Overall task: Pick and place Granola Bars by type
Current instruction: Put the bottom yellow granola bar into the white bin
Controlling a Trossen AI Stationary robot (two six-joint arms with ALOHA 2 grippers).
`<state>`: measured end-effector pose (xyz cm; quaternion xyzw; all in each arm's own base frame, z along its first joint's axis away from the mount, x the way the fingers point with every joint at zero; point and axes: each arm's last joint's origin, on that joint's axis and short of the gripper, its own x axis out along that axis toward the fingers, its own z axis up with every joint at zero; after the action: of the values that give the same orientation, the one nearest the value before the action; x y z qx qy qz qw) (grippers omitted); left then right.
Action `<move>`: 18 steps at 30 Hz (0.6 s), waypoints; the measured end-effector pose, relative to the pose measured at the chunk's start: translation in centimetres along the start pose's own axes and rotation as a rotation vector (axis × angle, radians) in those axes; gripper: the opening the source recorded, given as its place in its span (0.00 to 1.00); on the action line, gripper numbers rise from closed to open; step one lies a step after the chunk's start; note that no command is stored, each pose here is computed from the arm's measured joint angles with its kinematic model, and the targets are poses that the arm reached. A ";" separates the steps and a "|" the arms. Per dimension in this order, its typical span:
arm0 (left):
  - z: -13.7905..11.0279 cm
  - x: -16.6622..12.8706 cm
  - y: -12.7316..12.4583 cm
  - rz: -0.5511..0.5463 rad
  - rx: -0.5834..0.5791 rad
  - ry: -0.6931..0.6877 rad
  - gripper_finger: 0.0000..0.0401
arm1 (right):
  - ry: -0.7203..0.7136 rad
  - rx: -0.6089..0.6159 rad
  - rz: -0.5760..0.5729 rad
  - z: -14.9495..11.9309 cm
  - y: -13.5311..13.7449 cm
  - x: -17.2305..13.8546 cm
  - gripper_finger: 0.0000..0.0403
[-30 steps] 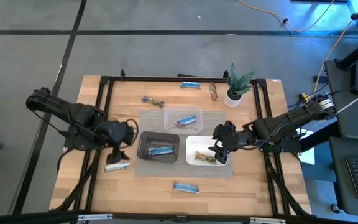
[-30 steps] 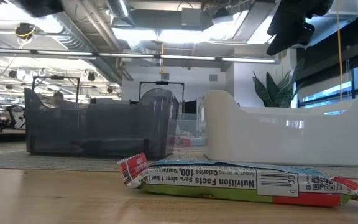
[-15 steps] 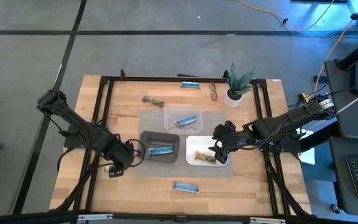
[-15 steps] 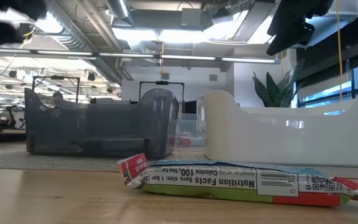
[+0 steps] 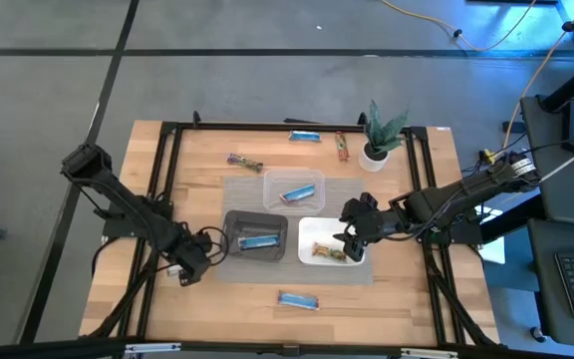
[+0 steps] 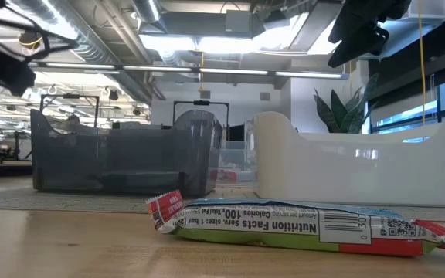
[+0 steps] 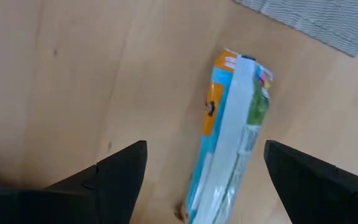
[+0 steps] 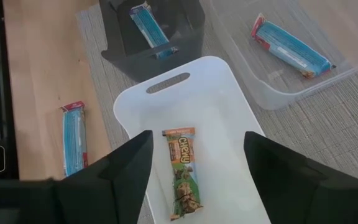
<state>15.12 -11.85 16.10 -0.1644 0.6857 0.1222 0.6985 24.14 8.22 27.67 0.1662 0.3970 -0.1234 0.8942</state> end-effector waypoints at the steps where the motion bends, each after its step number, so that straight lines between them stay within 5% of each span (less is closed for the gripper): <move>1: 0.0 0.3 0.1 -0.006 0.009 -0.003 0.79 | 0.000 0.000 0.000 0.0 0.0 0.0 0.63; 18: 0.3 3.0 -0.8 0.056 0.134 0.058 0.68 | 0.000 0.002 0.000 0.0 0.0 0.0 0.63</move>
<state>15.78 -12.60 13.15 -0.1017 0.7168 0.0905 0.6839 24.14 8.22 27.67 0.1671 0.3969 -0.1238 0.8940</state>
